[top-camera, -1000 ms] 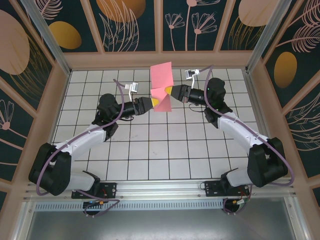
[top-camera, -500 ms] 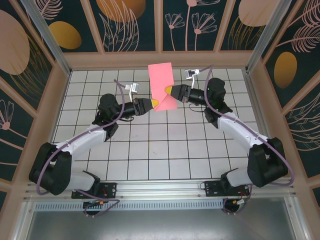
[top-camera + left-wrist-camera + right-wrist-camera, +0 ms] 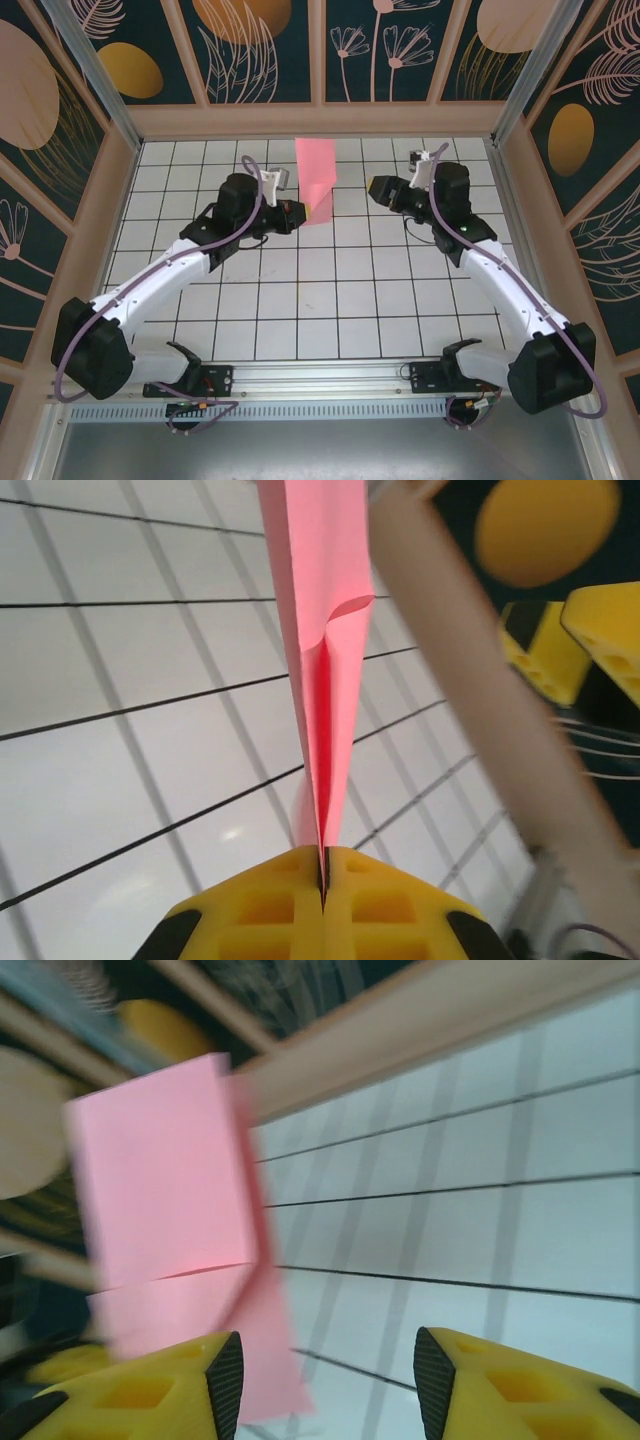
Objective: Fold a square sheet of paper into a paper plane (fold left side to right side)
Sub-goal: Turn over the paper at the center of the table, then rotate the paper at the center of the table, then third fold the triangle at the center of the table.
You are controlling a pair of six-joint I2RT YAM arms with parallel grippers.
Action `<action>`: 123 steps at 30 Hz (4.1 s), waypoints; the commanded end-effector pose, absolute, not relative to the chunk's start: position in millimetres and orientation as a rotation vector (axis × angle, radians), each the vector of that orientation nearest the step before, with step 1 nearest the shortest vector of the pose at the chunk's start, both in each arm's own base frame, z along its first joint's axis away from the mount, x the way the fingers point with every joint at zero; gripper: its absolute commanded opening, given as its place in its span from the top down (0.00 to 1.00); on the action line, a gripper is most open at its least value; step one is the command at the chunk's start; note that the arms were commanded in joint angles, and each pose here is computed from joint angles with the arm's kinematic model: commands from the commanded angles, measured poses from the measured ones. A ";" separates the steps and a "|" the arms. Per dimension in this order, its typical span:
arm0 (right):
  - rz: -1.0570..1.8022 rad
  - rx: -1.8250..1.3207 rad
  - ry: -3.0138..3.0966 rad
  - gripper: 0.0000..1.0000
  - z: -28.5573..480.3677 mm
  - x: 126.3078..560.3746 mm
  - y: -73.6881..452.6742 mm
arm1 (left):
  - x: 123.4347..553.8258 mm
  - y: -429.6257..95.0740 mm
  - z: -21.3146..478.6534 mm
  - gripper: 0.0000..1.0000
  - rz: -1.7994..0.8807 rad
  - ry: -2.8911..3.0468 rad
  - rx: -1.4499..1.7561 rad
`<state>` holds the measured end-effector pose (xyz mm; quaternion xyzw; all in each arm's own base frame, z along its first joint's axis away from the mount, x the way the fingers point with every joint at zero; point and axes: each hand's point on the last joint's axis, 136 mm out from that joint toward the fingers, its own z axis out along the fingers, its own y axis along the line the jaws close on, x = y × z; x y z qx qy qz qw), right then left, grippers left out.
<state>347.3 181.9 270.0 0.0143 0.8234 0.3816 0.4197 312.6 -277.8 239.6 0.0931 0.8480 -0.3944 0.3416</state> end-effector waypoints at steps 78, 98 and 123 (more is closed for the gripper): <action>0.524 0.074 2.723 0.04 36.7 418.5 313.9 | 349.2 -161.0 131.7 0.20 -0.517 2.449 -0.039; 0.512 -0.175 2.570 0.05 87.8 449.3 336.6 | 332.7 -164.9 130.2 0.20 -0.627 2.413 -0.073; 0.737 -0.196 2.682 0.28 27.1 430.2 341.2 | 335.0 -179.3 92.5 0.19 -0.764 2.476 -0.133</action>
